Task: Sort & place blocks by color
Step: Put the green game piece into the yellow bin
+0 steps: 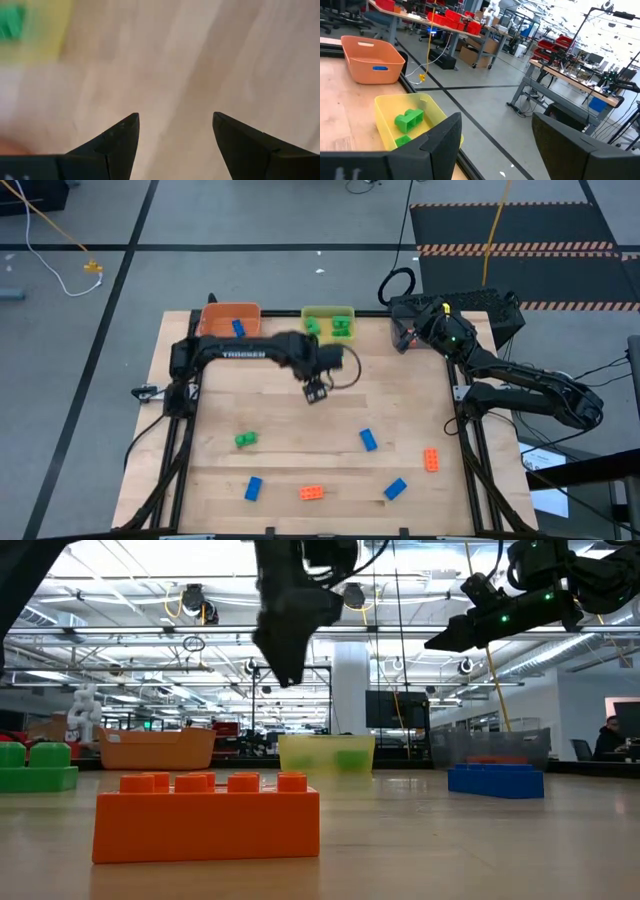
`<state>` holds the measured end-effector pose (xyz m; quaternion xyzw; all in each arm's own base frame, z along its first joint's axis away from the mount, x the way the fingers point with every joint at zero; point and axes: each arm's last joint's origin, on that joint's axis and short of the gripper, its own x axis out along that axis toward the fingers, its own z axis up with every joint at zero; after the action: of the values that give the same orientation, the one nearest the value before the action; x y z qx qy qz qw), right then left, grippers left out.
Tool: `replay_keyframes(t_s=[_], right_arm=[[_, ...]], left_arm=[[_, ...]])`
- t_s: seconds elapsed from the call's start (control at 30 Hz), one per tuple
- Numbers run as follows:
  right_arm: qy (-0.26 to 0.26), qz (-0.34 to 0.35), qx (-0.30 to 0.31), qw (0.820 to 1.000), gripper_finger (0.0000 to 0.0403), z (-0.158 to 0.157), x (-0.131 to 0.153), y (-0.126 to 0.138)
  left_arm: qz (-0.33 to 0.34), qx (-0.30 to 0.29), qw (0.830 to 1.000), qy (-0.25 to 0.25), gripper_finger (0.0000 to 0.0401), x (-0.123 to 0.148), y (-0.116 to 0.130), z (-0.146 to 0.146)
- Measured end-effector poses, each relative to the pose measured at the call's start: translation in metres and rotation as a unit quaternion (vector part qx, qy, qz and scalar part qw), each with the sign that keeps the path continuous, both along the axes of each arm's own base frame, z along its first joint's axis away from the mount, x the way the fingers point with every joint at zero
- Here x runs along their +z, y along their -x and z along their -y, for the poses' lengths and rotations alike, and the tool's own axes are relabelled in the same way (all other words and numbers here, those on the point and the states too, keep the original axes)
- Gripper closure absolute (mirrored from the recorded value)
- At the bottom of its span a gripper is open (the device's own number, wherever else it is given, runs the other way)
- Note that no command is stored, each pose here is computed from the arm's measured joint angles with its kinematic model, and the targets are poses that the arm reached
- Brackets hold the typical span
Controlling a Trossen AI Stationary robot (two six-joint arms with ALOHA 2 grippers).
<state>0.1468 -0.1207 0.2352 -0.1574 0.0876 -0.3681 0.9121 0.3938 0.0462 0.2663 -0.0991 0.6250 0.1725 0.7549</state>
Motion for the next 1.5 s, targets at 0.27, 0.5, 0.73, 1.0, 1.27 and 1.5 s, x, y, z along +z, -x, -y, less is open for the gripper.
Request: replay_keyframes(t_s=[0.27,0.5,0.73,1.0,1.27,1.5], right_arm=[[-0.011,0.008,0.0,1.0,0.0167,0.0,0.0,0.0],[0.017,0.019,0.0,1.0,0.0167,0.0,0.005,0.0],[0.032,0.04,0.0,0.999,0.0167,0.0,0.01,0.0],[0.035,0.042,-0.001,0.999,0.0167,0.0,0.011,0.0],[0.019,0.045,0.0,0.999,0.0167,0.0,0.009,0.0],[-0.007,0.014,0.0,1.0,0.0167,0.0,0.001,0.0]], left_arm=[[-0.097,0.074,0.993,-0.001,0.0151,-0.001,0.021,0.07],[-0.092,0.069,0.993,-0.005,0.0151,-0.002,0.028,0.117],[-0.035,0.069,0.997,0.012,0.0151,-0.012,0.031,0.148],[0.103,0.08,0.99,0.046,0.0151,-0.007,0.065,0.154],[0.12,0.116,0.984,0.068,0.0151,-0.036,0.14,0.138],[0.032,0.105,0.991,0.081,0.0151,-0.064,0.168,0.138]])
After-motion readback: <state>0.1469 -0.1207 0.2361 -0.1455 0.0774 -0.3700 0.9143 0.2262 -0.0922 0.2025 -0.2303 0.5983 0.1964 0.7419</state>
